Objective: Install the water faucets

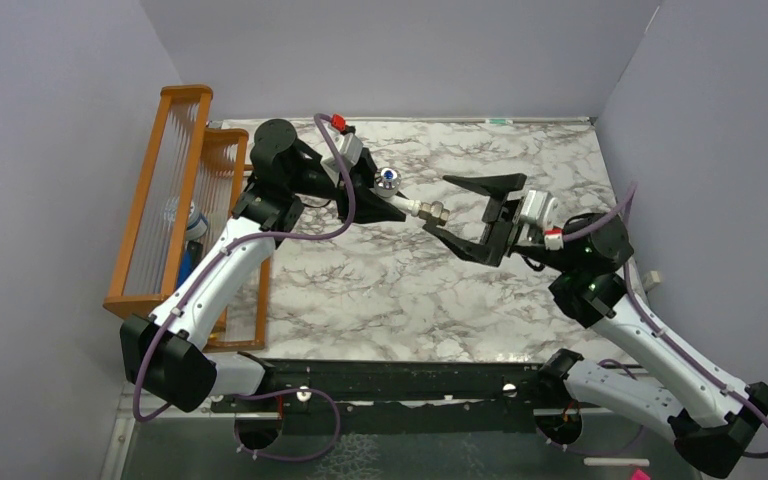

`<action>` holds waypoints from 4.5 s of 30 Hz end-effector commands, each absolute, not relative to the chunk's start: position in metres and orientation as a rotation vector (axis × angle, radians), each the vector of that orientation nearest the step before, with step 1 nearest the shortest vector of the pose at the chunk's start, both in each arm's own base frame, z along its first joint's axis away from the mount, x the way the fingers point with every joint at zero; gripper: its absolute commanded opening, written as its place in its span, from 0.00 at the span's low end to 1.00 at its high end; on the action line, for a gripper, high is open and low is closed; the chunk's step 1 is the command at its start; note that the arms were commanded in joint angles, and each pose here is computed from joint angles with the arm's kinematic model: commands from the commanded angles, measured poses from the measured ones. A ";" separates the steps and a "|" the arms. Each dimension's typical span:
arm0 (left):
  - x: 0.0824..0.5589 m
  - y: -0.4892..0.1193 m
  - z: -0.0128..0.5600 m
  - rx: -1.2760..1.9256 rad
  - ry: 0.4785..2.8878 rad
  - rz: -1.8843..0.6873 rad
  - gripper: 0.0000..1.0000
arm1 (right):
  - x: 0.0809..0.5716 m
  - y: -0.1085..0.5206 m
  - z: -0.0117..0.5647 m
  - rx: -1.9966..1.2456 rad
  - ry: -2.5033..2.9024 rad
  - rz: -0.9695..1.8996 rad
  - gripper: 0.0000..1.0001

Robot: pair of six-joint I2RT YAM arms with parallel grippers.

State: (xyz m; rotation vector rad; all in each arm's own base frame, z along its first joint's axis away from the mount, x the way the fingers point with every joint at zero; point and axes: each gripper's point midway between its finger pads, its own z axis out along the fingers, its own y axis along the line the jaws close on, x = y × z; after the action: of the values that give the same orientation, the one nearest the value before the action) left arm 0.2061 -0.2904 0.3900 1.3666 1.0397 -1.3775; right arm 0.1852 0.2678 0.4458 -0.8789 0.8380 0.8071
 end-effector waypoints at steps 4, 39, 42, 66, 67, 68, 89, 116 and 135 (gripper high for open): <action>0.207 -0.291 0.412 1.366 0.975 -1.318 0.00 | 0.171 0.281 0.412 -1.319 0.437 0.419 0.75; 0.201 -0.289 0.410 1.370 0.963 -1.324 0.00 | 0.200 0.263 0.406 -1.200 0.479 0.204 0.20; 0.203 -0.289 0.412 1.368 0.955 -1.314 0.00 | 0.204 0.261 0.411 -1.136 0.618 0.315 0.15; 0.203 -0.289 0.416 1.354 0.953 -1.293 0.00 | 0.210 0.266 0.400 -0.529 1.244 1.056 0.62; 0.203 -0.289 0.416 1.353 0.954 -1.293 0.00 | 0.210 0.264 0.404 -0.540 1.221 1.030 0.69; 0.203 -0.289 0.416 1.353 0.954 -1.292 0.00 | 0.210 0.261 0.409 -0.552 1.194 1.002 0.74; 0.207 -0.290 0.413 1.340 0.986 -1.307 0.00 | 0.174 0.264 0.416 -1.247 0.359 0.238 0.81; 0.196 -0.292 0.408 1.399 0.960 -1.368 0.00 | 0.194 0.271 0.400 -1.299 0.324 0.101 0.49; 0.195 -0.291 0.409 1.391 0.955 -1.334 0.00 | 0.212 0.265 0.397 -1.004 0.880 0.555 0.10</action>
State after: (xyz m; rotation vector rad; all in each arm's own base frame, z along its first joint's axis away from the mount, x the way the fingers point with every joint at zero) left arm 0.2042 -0.2919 0.3850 1.3034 1.1721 -1.4554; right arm 0.2008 0.2714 0.3929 -1.1647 0.6653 0.4183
